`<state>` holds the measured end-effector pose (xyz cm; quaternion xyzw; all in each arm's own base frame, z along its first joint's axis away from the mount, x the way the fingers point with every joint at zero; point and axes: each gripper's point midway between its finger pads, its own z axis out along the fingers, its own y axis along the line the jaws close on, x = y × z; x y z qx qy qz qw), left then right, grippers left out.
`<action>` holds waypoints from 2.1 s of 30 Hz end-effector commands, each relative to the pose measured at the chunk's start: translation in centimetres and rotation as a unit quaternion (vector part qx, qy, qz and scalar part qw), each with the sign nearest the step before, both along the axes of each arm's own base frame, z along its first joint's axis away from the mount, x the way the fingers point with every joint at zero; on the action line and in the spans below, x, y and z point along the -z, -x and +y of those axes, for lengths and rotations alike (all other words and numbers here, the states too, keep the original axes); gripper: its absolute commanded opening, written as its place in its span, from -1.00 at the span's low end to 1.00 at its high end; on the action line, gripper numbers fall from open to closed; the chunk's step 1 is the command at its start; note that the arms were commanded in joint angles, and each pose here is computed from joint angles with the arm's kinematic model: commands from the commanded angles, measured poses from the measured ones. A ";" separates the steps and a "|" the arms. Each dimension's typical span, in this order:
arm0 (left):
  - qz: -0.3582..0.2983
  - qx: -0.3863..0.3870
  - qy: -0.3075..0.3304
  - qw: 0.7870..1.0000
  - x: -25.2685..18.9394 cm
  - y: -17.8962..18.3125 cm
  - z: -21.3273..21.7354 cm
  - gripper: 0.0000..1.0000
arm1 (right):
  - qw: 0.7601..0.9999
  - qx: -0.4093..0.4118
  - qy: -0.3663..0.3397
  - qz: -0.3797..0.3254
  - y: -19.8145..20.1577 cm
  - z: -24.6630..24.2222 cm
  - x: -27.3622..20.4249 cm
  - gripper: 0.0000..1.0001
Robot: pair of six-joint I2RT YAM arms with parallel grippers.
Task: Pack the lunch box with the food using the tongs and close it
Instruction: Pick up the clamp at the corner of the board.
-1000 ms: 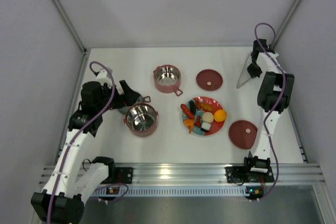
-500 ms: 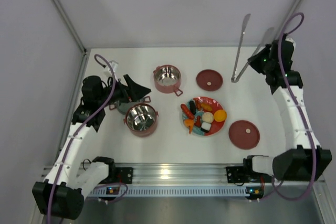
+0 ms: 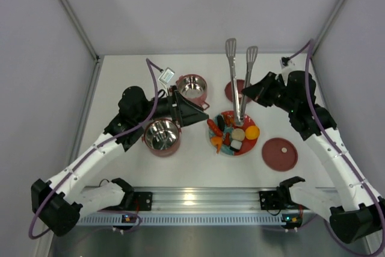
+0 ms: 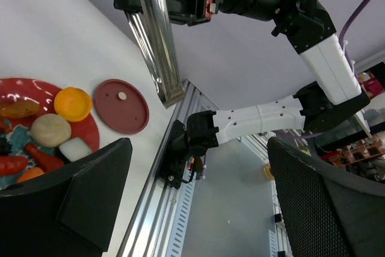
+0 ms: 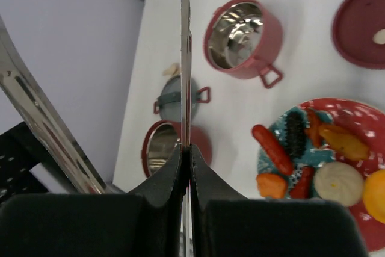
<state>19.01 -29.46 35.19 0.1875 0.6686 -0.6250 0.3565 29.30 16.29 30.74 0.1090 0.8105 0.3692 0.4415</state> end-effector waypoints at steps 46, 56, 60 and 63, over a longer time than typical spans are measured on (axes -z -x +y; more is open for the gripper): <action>-0.034 0.044 0.115 0.992 -2.2 2.4 -6.0 0.06 | 0.936 -0.127 -0.280 -0.174 5.4 10.9 -8.4 -1.00; -0.029 0.055 0.116 0.991 -2.3 3.0 -5.8 -0.49 | 0.935 -0.139 -0.264 -0.193 5.6 11.0 -8.9 -1.00; -0.031 0.060 0.114 0.991 -2.3 3.2 -5.8 -0.56 | 0.936 -0.142 -0.256 -0.194 5.6 11.2 -8.7 -0.89; -0.034 0.062 0.114 0.991 -2.5 3.4 -5.7 -0.57 | 0.938 -0.136 -0.251 -0.198 5.3 11.0 -8.8 -0.68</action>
